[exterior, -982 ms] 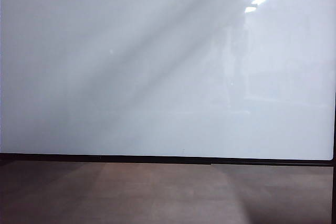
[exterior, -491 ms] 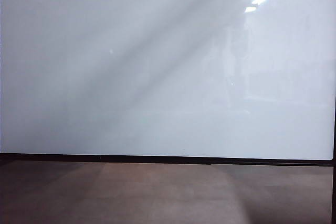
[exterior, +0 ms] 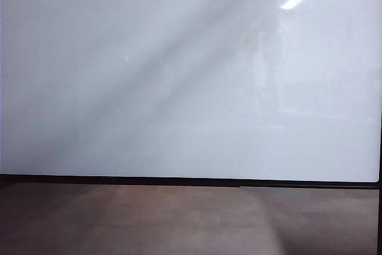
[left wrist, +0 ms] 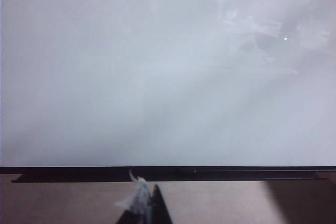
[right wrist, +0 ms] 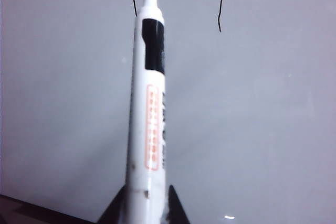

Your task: Reach to the right to find the marker pen, pick it up, and write the number 17 on the whiteboard.

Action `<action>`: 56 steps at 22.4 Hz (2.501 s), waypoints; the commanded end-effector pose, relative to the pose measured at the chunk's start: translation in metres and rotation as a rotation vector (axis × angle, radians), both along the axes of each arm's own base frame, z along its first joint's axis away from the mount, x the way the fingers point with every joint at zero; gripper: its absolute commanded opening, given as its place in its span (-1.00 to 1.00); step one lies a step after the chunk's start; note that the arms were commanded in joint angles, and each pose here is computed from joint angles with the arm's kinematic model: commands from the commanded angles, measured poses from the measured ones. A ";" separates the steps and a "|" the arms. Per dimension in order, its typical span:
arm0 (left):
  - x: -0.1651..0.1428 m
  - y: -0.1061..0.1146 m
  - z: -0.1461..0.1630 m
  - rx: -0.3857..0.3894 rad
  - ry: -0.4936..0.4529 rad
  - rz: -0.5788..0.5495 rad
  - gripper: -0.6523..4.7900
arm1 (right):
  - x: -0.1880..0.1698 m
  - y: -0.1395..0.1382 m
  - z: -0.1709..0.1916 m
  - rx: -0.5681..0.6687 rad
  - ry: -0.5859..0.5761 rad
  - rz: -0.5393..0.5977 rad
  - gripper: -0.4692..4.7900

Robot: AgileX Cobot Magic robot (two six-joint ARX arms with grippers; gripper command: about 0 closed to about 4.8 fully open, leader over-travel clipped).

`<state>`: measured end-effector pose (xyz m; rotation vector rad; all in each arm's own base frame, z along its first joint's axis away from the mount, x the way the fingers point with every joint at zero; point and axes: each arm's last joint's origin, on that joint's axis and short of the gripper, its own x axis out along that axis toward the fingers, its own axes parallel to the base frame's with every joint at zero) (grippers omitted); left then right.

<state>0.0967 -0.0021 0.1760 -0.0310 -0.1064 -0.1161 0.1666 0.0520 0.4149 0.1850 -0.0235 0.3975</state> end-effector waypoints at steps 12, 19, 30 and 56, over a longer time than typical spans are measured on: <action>0.000 0.000 0.001 0.002 -0.012 -0.004 -0.78 | -0.012 -0.018 -0.021 -0.242 0.036 -0.143 -0.83; 0.000 0.000 0.000 0.002 0.000 -0.003 -0.78 | -0.047 -0.047 -0.103 -0.210 -0.001 -0.337 -0.83; 0.000 0.000 0.000 0.002 0.007 -0.002 -0.78 | -0.068 -0.054 -0.230 -0.100 -0.013 -0.421 -0.83; 0.000 0.000 -0.002 0.002 0.017 -0.002 -0.78 | -0.069 -0.054 -0.247 -0.087 0.011 -0.404 -0.83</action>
